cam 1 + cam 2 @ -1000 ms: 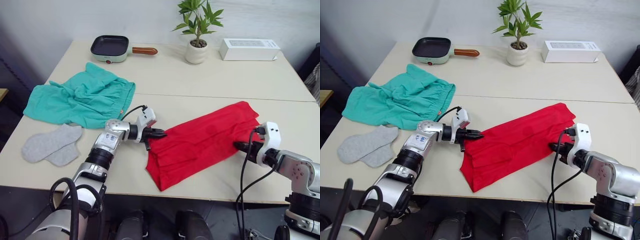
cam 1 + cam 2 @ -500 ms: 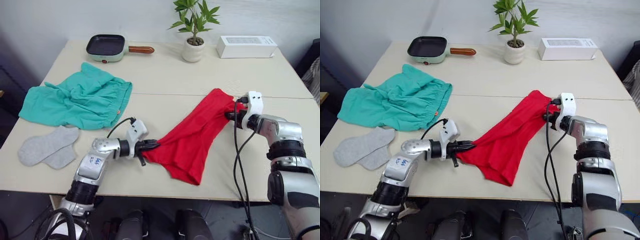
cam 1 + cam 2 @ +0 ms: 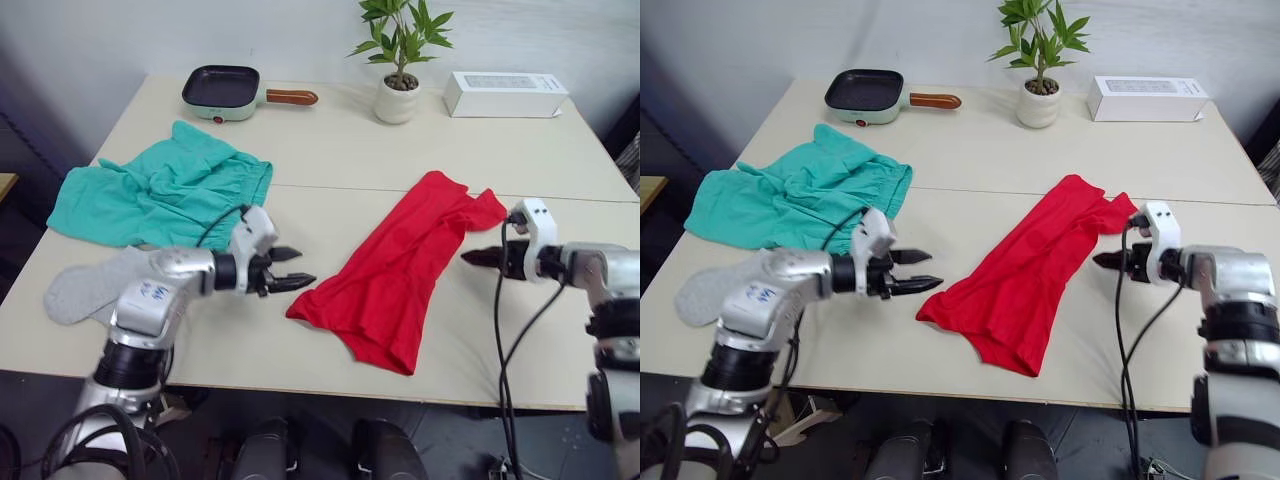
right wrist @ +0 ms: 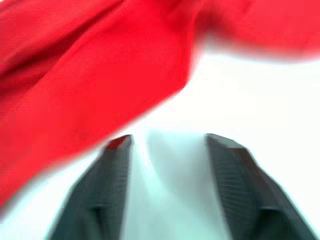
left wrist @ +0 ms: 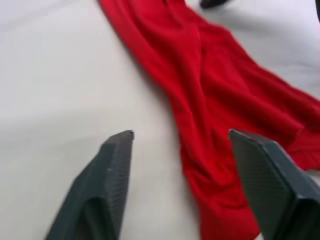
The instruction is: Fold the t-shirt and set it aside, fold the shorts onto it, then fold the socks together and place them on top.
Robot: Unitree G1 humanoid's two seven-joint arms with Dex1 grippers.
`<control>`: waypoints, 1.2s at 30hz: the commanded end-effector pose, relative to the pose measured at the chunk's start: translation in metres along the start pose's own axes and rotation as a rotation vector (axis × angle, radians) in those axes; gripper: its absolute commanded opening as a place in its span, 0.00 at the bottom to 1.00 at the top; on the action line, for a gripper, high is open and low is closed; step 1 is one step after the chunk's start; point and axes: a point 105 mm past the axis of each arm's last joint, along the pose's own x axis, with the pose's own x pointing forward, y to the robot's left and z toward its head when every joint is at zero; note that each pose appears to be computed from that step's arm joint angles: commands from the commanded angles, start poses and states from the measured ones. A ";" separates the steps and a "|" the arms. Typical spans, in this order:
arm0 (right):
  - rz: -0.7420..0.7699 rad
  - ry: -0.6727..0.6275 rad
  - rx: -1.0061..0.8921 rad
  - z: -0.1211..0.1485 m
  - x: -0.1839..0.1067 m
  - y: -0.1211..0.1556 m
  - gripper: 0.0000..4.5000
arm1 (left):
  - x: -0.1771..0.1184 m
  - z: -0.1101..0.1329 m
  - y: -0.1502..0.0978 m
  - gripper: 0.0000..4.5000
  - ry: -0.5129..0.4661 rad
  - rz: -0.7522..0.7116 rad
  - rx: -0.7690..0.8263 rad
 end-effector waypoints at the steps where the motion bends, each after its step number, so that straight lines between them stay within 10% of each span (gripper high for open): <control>1: 0.099 -0.032 -0.003 -0.001 -0.027 0.036 0.84 | 0.019 0.003 0.023 0.94 0.009 0.001 0.014; 3: 0.143 0.028 0.009 -0.023 -0.031 0.054 0.99 | 0.038 0.004 0.036 0.94 0.008 0.016 -0.005; 19: 0.179 0.055 0.041 -0.079 0.006 0.110 0.99 | 0.140 0.001 0.022 0.94 0.043 -0.057 -0.040; 25: 0.208 0.067 0.028 -0.086 0.009 0.121 0.63 | 0.149 -0.004 0.011 0.81 0.046 -0.099 -0.057; 33: 0.278 0.068 -0.002 -0.088 0.010 0.134 0.04 | 0.149 -0.012 0.009 0.29 0.036 -0.103 -0.075; 36: 0.285 0.060 -0.011 -0.087 0.012 0.134 0.00 | 0.150 -0.017 0.010 0.09 0.028 -0.067 -0.103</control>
